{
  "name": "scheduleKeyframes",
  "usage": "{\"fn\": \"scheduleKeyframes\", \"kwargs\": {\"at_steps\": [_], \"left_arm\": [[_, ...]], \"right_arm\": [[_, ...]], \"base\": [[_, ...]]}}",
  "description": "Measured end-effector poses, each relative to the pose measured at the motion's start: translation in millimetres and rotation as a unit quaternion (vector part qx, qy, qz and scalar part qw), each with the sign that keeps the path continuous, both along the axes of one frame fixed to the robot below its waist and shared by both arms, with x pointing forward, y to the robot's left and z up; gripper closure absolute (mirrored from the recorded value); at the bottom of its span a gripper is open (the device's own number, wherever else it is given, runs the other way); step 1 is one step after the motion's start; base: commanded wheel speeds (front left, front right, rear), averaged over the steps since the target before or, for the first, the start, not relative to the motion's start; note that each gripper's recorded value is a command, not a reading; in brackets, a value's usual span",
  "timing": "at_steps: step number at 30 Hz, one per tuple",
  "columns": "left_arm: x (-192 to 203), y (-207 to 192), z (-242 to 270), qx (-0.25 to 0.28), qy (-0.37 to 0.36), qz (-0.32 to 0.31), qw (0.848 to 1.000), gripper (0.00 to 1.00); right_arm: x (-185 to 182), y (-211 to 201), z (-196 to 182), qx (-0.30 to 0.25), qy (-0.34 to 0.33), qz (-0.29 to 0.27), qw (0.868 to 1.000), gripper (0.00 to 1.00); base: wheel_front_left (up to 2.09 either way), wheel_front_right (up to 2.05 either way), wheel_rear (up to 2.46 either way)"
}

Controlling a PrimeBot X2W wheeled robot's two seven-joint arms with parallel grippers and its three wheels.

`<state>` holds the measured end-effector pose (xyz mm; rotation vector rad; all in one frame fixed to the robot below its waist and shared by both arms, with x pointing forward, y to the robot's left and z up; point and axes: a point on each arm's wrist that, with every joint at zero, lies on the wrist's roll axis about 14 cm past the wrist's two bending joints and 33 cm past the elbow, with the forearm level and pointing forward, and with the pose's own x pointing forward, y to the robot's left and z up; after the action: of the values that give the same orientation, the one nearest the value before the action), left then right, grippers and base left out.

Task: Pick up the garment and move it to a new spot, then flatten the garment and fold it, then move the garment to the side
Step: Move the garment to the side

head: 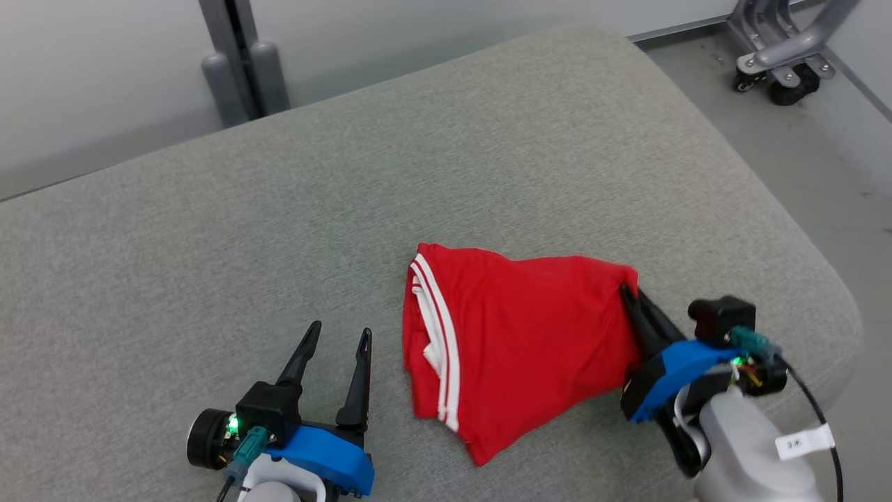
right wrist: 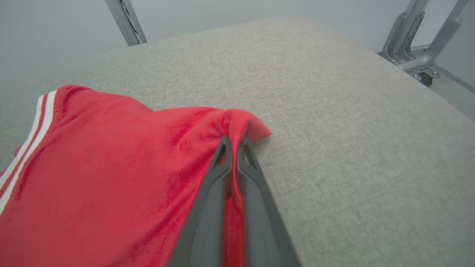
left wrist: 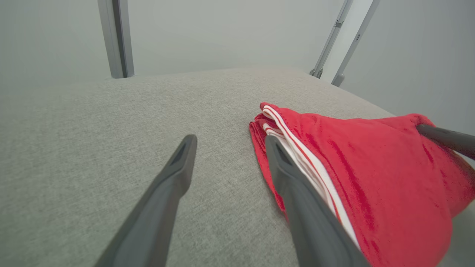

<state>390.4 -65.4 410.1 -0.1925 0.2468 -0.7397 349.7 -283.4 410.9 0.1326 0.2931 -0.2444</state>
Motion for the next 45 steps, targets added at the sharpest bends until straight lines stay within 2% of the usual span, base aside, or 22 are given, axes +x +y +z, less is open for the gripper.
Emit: {"fn": "scheduleKeyframes", "kwargs": {"at_steps": [7, 12, 19, 25, 26, 30, 35, 41, 45], "left_arm": [[16, 28, -20, 0.02, 0.01, 0.035, 0.999, 0.0], [30, 47, -29, 0.03, 0.01, 0.061, 0.998, 0.0], [46, 70, -41, 0.022, 0.021, 0.1, 0.994, 0.0], [53, 81, -48, 0.021, 0.024, 0.117, 0.993, 0.0], [54, 82, -48, 0.021, 0.024, 0.12, 0.992, 0.0], [57, 87, -49, 0.019, 0.024, 0.13, 0.991, 0.0], [62, 99, -43, 0.022, 0.018, 0.146, 0.989, 0.0], [67, 129, -31, 0.034, 0.005, 0.188, 0.982, 0.0], [67, 152, -18, 0.039, -0.005, 0.226, 0.973, 0.0]], "right_arm": [[74, -28, 35, -0.084, -0.017, 0.034, 0.996, 1.0], [113, -72, 53, -0.141, -0.008, 0.016, 0.99, 1.0], [137, -151, 65, -0.19, 0.022, -0.06, 0.98, 1.0], [150, -175, 63, -0.222, 0.04, -0.082, 0.971, 1.0], [149, -178, 60, -0.223, 0.046, -0.087, 0.97, 0.0], [152, -179, 63, -0.231, 0.039, -0.096, 0.967, 0.0], [169, -147, 64, -0.221, 0.011, -0.07, 0.973, 0.0], [211, -64, 102, -0.193, -0.089, 0.005, 0.977, 0.0], [203, 0, 94, -0.147, -0.12, 0.063, 0.98, 0.0]], "base": [[0.0, 0.0, 0.0], [0.0, 0.0, 0.0], [0.0, 0.0, 0.0], [0.0, 0.0, 0.0], [0.0, 0.0, 0.0], [0.0, 0.0, 0.0], [0.0, 0.0, 0.0], [0.0, 0.0, 0.0], [0.0, 0.0, 0.0]]}}
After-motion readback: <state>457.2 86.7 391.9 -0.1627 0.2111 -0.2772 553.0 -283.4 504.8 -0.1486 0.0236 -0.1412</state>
